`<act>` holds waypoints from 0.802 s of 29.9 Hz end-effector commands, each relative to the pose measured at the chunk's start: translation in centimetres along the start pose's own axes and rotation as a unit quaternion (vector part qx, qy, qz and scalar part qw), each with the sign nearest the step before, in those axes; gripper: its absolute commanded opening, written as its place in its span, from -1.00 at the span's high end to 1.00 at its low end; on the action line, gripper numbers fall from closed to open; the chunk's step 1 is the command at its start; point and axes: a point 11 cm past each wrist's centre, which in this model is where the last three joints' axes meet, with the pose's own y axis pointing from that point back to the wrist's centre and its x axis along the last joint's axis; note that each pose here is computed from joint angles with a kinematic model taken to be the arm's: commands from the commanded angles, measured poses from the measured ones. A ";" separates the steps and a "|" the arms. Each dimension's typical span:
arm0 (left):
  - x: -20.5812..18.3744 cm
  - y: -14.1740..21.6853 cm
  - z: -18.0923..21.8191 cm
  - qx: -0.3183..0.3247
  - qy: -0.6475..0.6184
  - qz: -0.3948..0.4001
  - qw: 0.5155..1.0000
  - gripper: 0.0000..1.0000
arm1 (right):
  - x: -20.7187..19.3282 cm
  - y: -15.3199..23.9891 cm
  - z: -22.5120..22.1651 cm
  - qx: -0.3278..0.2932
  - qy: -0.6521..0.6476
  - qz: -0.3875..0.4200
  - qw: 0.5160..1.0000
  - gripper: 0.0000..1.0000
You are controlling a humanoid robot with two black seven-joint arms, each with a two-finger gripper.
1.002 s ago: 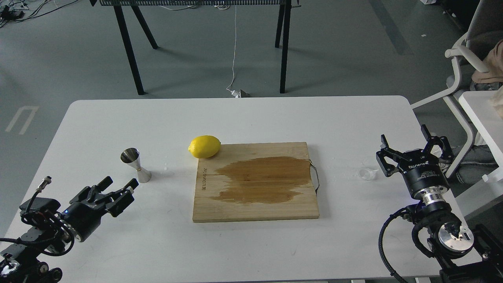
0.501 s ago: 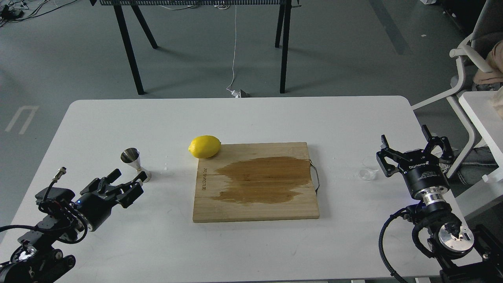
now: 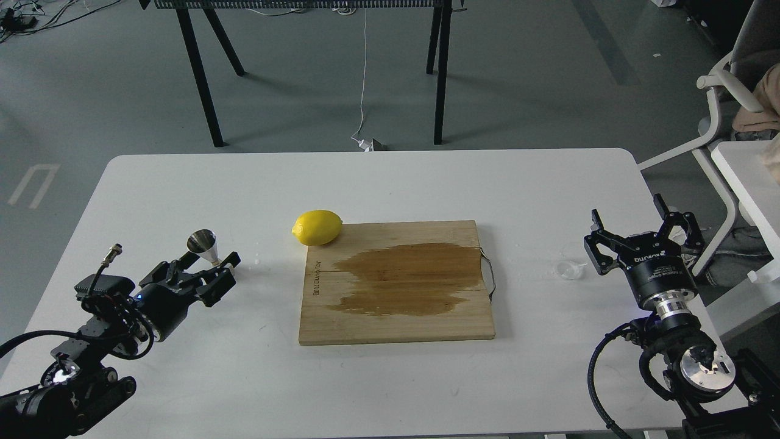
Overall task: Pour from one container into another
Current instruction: 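Close the left gripper around the metal jigger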
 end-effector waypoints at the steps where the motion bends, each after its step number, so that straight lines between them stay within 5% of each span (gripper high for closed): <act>1: 0.0 -0.6 0.2 0.001 0.000 0.003 1.000 -0.93 | 0.0 0.0 0.0 0.000 0.000 0.000 1.000 -0.98; 17: -0.7 -2.4 0.3 0.011 -0.014 -0.009 1.000 -0.71 | 0.3 0.3 0.0 0.000 0.000 0.004 1.000 -0.98; 24: -0.9 -2.1 -0.2 0.017 -0.019 -0.015 1.000 -0.31 | 0.2 0.3 0.0 0.000 0.000 0.004 1.000 -0.98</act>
